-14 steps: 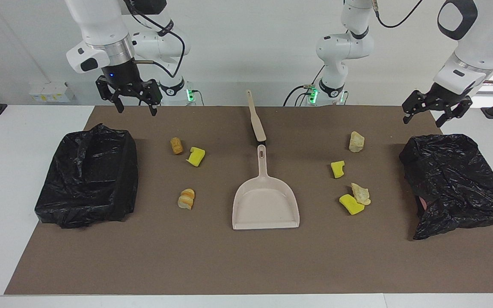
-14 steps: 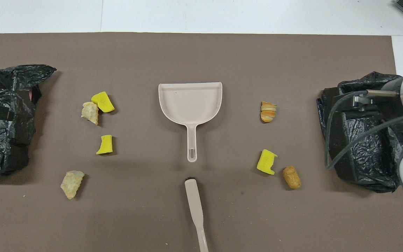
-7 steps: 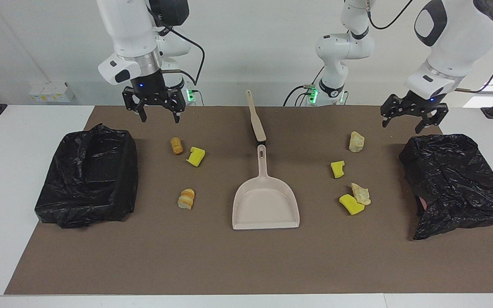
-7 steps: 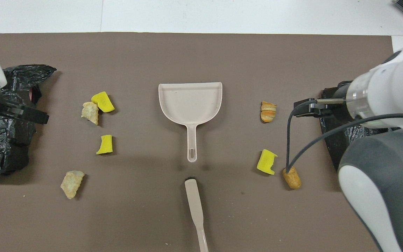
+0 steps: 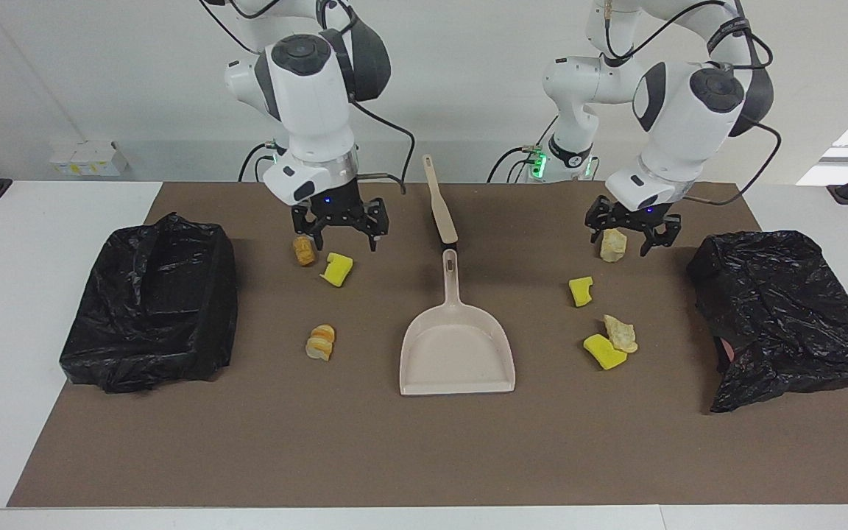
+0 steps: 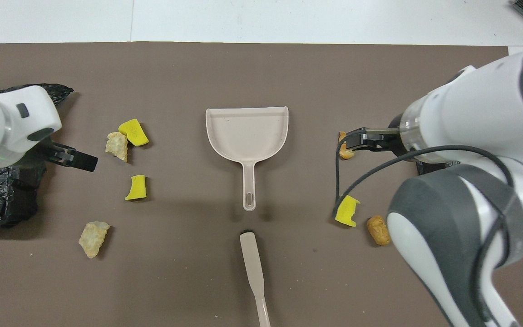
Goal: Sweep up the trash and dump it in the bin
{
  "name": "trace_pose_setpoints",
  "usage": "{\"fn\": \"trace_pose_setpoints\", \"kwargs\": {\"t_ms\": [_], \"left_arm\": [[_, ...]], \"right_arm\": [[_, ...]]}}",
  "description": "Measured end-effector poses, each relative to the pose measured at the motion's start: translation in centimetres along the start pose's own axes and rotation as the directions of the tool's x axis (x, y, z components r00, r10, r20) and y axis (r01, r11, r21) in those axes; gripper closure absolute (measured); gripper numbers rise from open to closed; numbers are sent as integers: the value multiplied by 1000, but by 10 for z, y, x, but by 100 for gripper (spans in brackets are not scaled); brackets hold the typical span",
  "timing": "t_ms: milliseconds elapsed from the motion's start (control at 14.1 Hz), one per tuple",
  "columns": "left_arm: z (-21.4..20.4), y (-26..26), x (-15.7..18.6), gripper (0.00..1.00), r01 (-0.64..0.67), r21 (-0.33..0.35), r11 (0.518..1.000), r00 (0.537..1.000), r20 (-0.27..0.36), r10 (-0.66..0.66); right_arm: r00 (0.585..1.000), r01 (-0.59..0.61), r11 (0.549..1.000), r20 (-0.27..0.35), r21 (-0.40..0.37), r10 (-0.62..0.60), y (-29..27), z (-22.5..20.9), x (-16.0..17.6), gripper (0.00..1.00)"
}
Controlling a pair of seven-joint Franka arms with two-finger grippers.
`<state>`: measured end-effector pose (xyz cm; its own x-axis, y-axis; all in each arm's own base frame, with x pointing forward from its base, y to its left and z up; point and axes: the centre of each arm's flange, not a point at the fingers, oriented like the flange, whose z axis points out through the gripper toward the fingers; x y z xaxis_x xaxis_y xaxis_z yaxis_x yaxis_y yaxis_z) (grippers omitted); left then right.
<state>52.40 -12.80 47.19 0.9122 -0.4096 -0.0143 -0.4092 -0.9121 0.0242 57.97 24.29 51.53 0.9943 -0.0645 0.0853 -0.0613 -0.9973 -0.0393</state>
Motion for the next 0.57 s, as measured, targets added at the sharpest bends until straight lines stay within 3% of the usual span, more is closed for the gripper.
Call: {"fn": "trace_pose_setpoints", "kwargs": {"t_ms": [355, 569], "left_arm": [[78, 70, -16, 0, -106, 3, 994, 994, 12, 106], [106, 102, -34, 0, -147, 2, 989, 989, 36, 146]], "right_arm": [[1000, 8, 1000, 27, 0, -8, -84, 62, -17, 0], [998, 38, 999, 44, -39, -36, -125, 95, -36, 0]]}}
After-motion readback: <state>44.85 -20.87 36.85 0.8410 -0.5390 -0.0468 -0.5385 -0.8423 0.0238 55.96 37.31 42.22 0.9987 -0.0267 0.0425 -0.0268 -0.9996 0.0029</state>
